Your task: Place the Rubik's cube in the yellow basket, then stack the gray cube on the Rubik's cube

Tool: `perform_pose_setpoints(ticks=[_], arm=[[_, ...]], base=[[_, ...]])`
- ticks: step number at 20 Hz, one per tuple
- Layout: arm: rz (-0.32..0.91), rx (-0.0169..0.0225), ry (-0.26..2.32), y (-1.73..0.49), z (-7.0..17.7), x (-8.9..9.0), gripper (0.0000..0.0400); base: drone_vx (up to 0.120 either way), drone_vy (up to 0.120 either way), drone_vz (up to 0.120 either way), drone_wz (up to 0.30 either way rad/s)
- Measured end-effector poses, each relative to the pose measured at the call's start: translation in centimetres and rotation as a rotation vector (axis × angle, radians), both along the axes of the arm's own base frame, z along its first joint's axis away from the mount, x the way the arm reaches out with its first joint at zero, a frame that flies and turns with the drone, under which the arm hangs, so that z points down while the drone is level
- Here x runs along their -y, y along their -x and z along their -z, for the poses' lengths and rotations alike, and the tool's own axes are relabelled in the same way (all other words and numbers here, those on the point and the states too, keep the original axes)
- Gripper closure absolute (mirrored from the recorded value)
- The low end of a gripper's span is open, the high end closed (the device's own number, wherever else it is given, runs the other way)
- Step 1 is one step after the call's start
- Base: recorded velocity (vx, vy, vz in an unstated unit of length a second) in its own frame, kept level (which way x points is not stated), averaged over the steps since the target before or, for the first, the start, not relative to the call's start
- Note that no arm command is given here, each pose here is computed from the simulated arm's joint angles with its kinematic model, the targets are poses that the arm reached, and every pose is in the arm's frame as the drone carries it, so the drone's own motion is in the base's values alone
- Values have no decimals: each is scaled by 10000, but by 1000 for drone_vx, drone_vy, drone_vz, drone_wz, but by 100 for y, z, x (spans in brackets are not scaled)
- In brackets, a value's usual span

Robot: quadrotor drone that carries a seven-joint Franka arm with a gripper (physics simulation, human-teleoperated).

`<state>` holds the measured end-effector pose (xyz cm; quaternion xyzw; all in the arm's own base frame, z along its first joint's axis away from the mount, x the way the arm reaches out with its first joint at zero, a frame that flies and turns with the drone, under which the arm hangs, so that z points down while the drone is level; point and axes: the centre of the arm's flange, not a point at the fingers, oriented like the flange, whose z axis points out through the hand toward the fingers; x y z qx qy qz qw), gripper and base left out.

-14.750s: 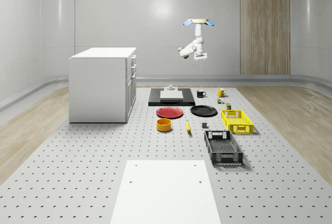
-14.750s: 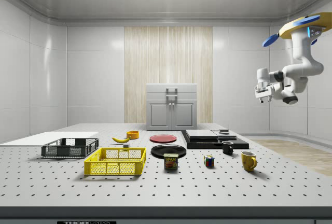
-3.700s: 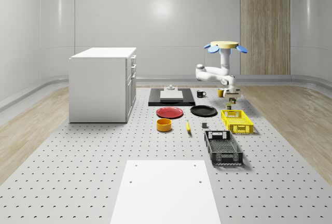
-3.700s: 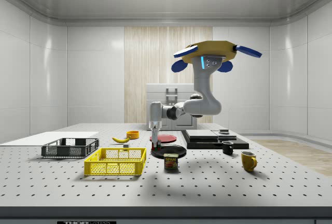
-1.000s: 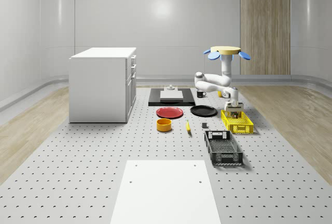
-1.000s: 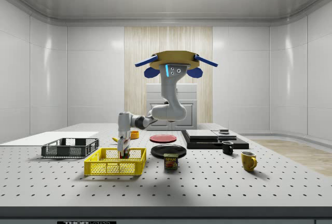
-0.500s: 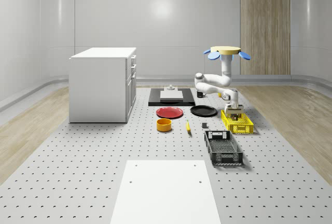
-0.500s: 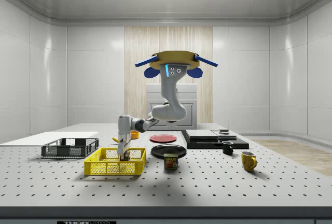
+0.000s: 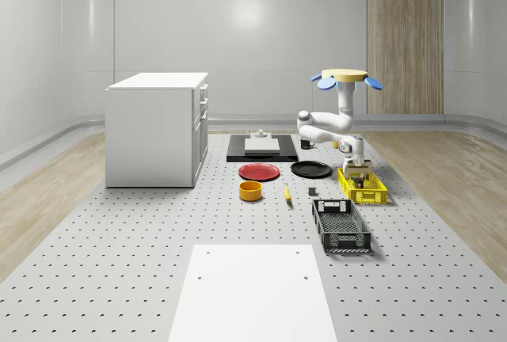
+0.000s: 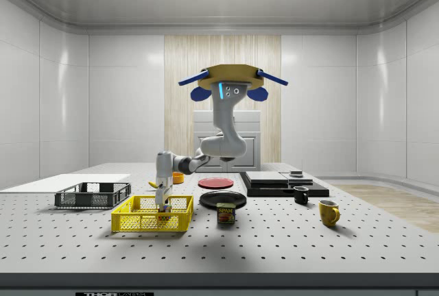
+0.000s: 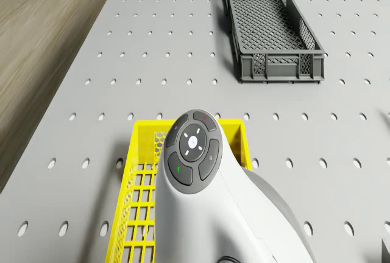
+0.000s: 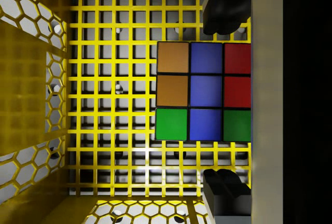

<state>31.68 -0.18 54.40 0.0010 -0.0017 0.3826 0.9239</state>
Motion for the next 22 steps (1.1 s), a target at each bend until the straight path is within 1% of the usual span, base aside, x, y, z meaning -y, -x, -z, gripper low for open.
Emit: perform_pose_setpoints(ticks=[5, 10, 22], arm=[[-4, -4, 10, 0, 9, 0, 4], [-5, -6, 14, 0, 12, 1, 1], [-6, -7, 17, 0, 13, 1, 0]], base=[[0, -8, 120, 0], [0, -120, 120, 0], [0, -120, 0, 0]])
